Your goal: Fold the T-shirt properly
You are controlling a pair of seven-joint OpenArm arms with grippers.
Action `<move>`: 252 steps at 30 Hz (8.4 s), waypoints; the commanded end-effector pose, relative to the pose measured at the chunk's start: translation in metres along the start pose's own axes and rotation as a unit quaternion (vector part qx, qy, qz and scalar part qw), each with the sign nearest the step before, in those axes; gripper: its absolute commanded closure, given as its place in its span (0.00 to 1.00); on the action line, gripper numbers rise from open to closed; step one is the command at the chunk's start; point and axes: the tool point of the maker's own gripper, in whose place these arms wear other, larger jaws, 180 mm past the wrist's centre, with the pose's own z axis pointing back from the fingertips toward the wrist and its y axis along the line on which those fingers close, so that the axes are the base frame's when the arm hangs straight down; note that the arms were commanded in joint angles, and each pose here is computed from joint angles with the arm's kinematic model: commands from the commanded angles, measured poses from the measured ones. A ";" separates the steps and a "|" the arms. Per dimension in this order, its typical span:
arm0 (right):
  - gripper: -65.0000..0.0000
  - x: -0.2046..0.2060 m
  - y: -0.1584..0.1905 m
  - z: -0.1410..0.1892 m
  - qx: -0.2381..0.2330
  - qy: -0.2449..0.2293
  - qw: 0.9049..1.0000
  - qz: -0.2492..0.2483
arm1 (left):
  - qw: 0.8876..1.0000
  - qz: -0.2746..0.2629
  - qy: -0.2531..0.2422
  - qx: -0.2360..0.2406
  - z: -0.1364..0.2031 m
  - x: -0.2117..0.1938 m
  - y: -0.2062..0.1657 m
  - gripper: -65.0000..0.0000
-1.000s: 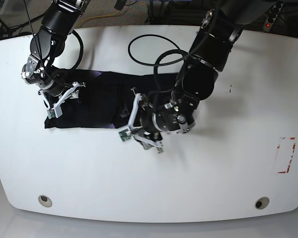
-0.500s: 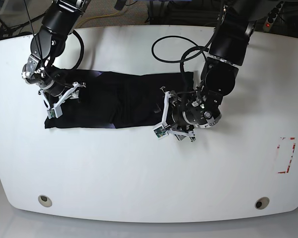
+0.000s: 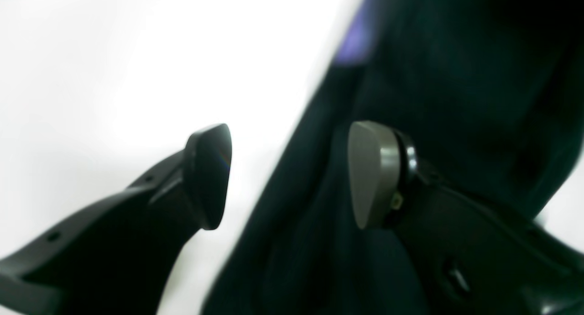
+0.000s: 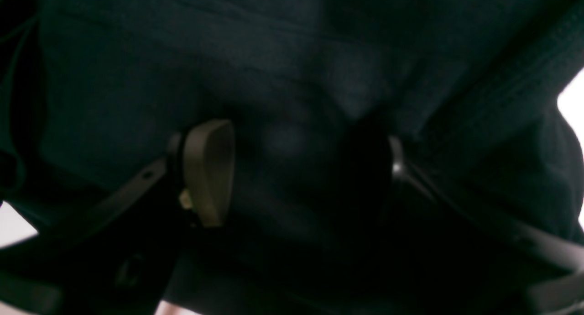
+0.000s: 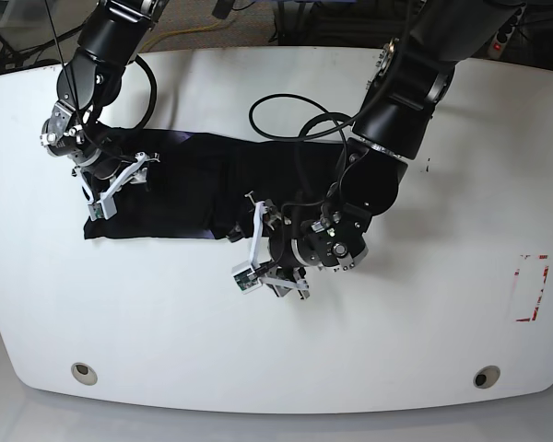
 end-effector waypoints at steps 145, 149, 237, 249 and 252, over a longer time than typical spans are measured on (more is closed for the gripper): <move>0.18 0.106 0.261 0.027 0.309 -0.118 0.941 0.068 | 0.958 0.284 0.029 0.038 0.078 -0.158 0.002 0.93; 0.18 0.118 0.262 0.040 0.305 -0.143 0.938 0.085 | 0.957 0.281 0.006 0.071 0.094 -0.150 0.023 0.93; 0.20 0.072 0.363 -0.002 0.228 -0.130 0.888 0.379 | 0.968 0.157 0.034 0.194 0.246 -0.184 0.053 0.93; 0.42 0.141 0.205 0.012 0.156 -0.194 0.953 0.171 | 0.993 0.084 -0.025 0.082 0.173 -0.107 0.006 0.93; 0.54 0.136 0.179 0.002 0.155 -0.171 0.960 0.156 | 0.995 0.073 -0.032 0.066 0.154 -0.093 -0.010 0.93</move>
